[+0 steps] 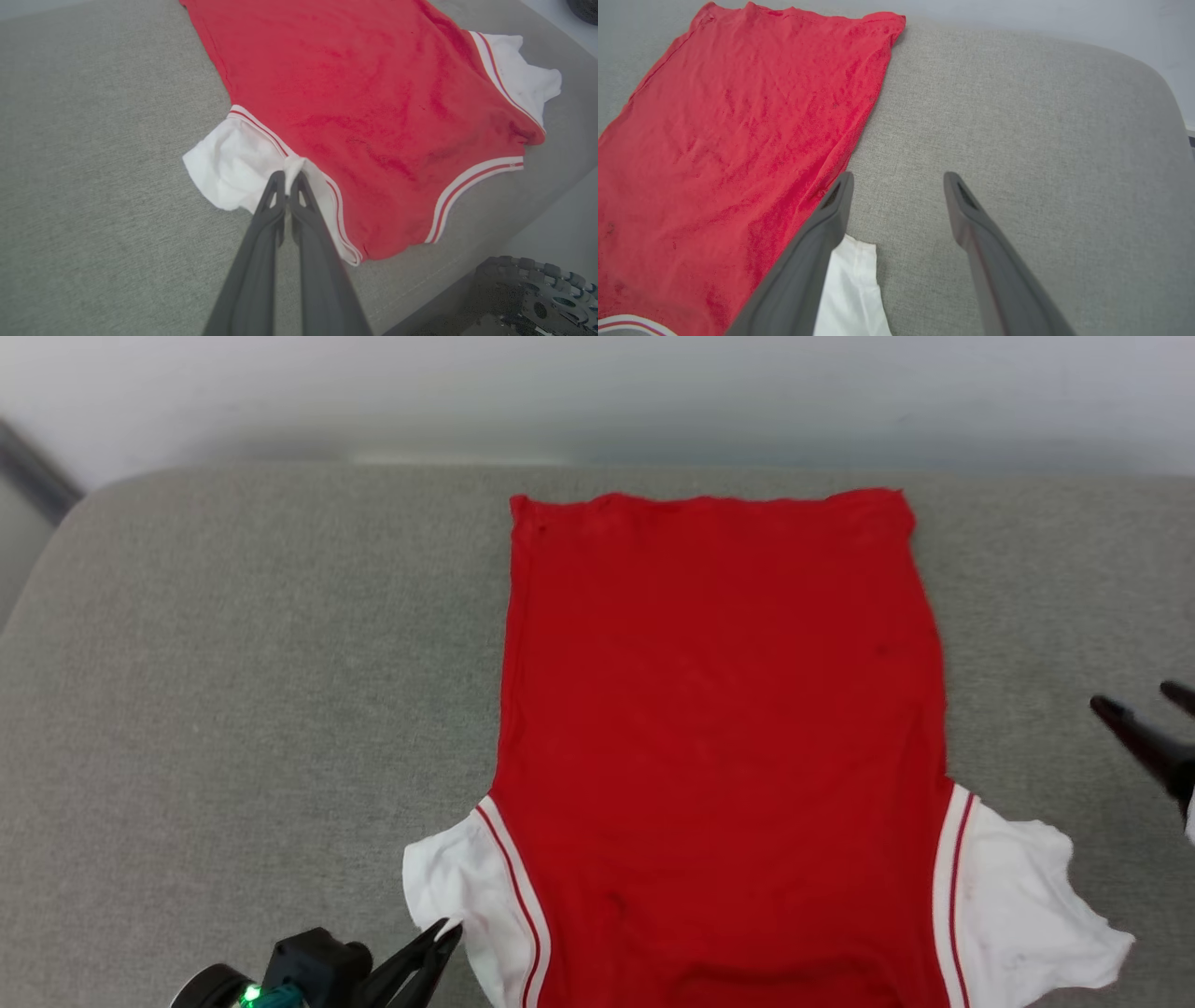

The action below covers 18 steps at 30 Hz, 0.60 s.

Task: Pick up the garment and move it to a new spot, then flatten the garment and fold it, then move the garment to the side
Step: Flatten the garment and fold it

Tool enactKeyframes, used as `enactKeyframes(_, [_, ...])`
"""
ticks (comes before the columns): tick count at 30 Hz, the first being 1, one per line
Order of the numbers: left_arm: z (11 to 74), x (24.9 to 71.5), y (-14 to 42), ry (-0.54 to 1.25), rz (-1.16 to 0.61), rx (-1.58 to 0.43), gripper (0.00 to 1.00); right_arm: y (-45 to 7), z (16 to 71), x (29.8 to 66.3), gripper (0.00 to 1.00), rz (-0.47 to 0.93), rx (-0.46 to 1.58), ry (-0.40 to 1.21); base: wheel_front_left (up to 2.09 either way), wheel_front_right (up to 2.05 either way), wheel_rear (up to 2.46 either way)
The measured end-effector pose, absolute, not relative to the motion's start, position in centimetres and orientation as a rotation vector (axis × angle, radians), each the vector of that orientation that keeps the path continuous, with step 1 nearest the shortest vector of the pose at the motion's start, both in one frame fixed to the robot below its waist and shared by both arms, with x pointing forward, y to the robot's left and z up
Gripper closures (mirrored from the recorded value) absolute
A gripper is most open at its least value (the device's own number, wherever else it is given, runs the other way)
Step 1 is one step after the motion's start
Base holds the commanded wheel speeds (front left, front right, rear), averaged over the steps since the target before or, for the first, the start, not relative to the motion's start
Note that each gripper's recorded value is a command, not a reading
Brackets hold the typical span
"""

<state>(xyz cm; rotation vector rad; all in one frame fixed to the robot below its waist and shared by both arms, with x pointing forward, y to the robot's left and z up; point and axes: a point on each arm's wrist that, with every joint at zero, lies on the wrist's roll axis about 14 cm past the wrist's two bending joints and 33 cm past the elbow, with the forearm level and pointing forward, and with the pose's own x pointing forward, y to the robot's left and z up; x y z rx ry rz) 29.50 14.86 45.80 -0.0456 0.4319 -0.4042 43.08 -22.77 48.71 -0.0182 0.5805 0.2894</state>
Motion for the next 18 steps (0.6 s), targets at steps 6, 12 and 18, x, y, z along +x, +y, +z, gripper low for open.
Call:
enactKeyframes(6, [45.8,30.9,13.6,0.449,-0.436,-0.046,1.00,-21.5,49.0,50.5,0.00,0.291,-0.095,0.699,0.00,0.00,0.00])
enactKeyframes(12, [45.1,31.7,13.3,0.484,-0.414,-0.069,1.00,-19.3,47.3,57.5,0.00,0.284,-0.115,0.800,0.00,0.00,0.00])
enactKeyframes(18, [44.7,32.5,13.9,0.497,-0.364,-0.077,1.00,-16.6,43.7,62.3,0.00,0.287,-0.163,0.896,0.00,0.00,0.00])
